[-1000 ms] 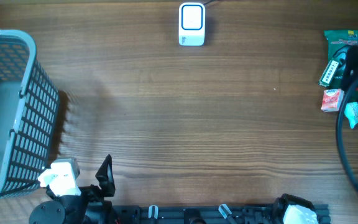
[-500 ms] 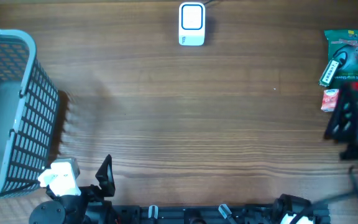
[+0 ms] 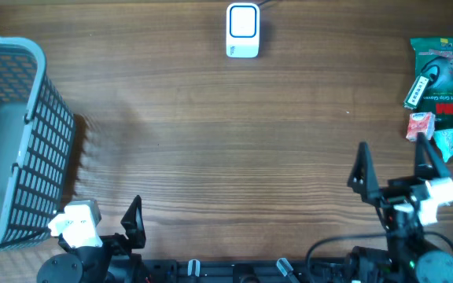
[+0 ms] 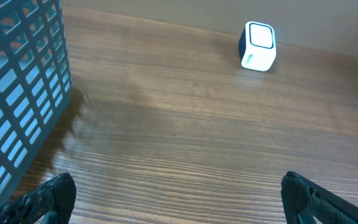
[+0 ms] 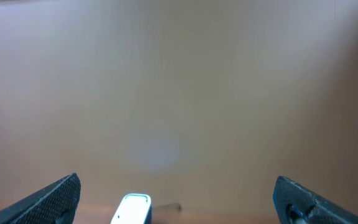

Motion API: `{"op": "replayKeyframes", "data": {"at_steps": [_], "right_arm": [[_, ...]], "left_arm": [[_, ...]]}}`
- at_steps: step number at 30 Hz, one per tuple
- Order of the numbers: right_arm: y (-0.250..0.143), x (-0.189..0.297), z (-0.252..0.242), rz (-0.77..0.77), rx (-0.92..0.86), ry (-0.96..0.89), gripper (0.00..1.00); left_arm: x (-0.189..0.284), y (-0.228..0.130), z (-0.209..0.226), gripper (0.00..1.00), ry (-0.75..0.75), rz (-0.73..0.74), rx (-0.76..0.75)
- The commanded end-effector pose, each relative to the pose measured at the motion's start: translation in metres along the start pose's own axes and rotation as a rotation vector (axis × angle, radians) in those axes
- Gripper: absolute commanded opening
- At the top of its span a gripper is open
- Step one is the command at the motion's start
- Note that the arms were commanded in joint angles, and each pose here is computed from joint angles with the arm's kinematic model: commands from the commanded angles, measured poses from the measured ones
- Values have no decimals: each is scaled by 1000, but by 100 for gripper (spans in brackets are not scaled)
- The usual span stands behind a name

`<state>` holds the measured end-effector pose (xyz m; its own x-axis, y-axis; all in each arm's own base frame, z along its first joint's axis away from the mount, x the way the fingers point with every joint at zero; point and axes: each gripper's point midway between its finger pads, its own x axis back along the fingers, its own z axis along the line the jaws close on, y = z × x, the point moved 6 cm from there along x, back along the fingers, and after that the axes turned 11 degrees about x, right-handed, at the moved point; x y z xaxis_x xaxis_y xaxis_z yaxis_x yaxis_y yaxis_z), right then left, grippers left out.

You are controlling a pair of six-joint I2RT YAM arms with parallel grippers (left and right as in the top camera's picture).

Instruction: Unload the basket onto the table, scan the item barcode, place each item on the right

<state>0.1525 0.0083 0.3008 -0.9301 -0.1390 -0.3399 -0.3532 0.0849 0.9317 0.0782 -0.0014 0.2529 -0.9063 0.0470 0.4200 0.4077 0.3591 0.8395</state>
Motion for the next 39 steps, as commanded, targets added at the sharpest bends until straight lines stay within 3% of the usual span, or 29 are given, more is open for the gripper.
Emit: {"op": "replayKeyframes", "data": {"at_steps": [1, 11, 30, 34, 39], "right_arm": [[-38, 1, -6, 68, -36, -75, 100], [-130, 15, -12, 342, -168, -188, 100], [-131, 15, -11, 349, -169, -189, 100], [-131, 15, -11, 349, -169, -189, 100], [-131, 15, -11, 349, -169, -189, 100]], "left_arm": [[1, 1, 1, 100, 3, -13, -10], [1, 1, 1, 100, 3, -13, -10], [-2, 8, 0, 100, 10, -61, -6], [-40, 22, -6, 100, -27, -217, -8], [-106, 1, 6, 100, -44, -348, 17]]}}
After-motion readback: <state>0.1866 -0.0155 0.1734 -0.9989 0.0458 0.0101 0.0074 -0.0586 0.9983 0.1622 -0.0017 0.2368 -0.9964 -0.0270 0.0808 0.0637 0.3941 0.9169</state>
